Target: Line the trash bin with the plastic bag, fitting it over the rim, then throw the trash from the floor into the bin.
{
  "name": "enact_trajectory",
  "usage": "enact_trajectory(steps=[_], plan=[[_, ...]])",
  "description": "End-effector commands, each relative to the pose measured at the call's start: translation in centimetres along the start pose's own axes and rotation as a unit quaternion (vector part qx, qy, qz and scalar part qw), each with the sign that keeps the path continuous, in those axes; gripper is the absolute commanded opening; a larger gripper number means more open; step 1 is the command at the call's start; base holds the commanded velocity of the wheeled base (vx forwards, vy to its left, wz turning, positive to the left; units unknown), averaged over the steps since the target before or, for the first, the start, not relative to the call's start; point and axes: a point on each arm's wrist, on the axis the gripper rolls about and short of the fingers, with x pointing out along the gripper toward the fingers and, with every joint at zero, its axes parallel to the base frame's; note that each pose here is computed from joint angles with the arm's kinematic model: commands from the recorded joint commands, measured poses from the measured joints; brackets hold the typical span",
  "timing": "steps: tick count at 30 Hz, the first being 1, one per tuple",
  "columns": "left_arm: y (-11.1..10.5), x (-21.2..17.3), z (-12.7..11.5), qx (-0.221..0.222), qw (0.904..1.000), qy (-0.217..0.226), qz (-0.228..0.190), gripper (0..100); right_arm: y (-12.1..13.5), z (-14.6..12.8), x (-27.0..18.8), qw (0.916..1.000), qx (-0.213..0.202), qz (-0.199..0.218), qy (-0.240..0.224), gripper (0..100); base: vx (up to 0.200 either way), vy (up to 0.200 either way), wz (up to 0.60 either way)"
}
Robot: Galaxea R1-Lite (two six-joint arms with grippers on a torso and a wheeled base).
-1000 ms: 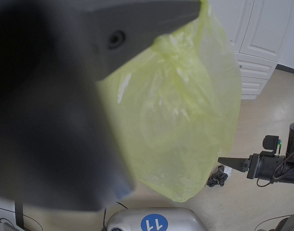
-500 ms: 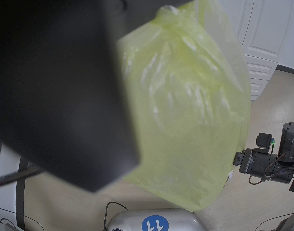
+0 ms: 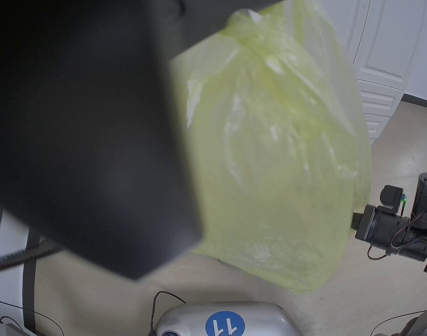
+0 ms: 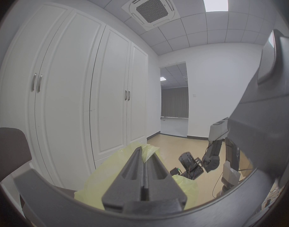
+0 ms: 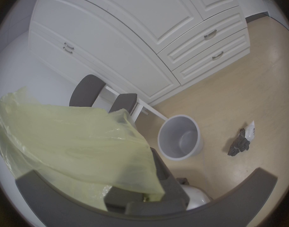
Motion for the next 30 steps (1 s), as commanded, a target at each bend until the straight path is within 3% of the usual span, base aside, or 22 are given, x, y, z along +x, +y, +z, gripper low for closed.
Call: enact_trajectory(steps=[1, 9, 16, 17, 21, 22, 25, 30], plan=[[1.1, 1.1, -3.2, 0.025, 0.9967, 0.071, 0.031, 0, 0.4, 1.2, -1.1, 0.9992, -0.005, 0.008, -0.038, 0, 0.000, 0.000, 0.00], [3.6, 2.8, -7.0, -0.021, 0.9870, 0.128, 0.094, 0, 0.0, 1.3, 0.0, 0.9995, 0.001, -0.006, -0.030, 0, 0.000, 0.000, 0.00], [6.5, 2.5, -8.5, -0.022, 0.9761, 0.155, 0.151, 0, -0.4, 1.4, 0.7, 0.9994, 0.004, -0.019, -0.029, 0, 0.000, 0.000, 0.00], [7.2, 2.1, -9.3, -0.020, 0.9709, 0.171, 0.167, 0, -0.5, 1.4, 0.9, 0.9990, 0.005, -0.028, -0.033, 0, 0.000, 0.000, 0.00], [7.9, 1.3, -10.4, -0.029, 0.9640, 0.189, 0.185, 0, -0.6, 1.5, 1.2, 0.9981, 0.005, -0.044, -0.042, 0, 0.000, 0.000, 0.00], [7.7, -0.1, -11.5, -0.055, 0.9574, 0.206, 0.194, 0, -1.0, 1.6, 1.5, 0.9960, 0.000, -0.072, -0.054, 0, 0.000, 0.000, 0.00], [7.3, -1.4, -12.1, -0.079, 0.9526, 0.220, 0.195, 0, -0.9, 1.9, 1.5, 0.9938, -0.008, -0.087, -0.068, 0, 0.000, 0.000, 0.00], [5.5, -5.4, -15.8, -0.166, 0.9226, 0.310, 0.158, 0, -1.2, 1.8, 1.1, 0.9832, -0.087, -0.137, -0.084, 0, 0.000, 0.000, 0.00]])
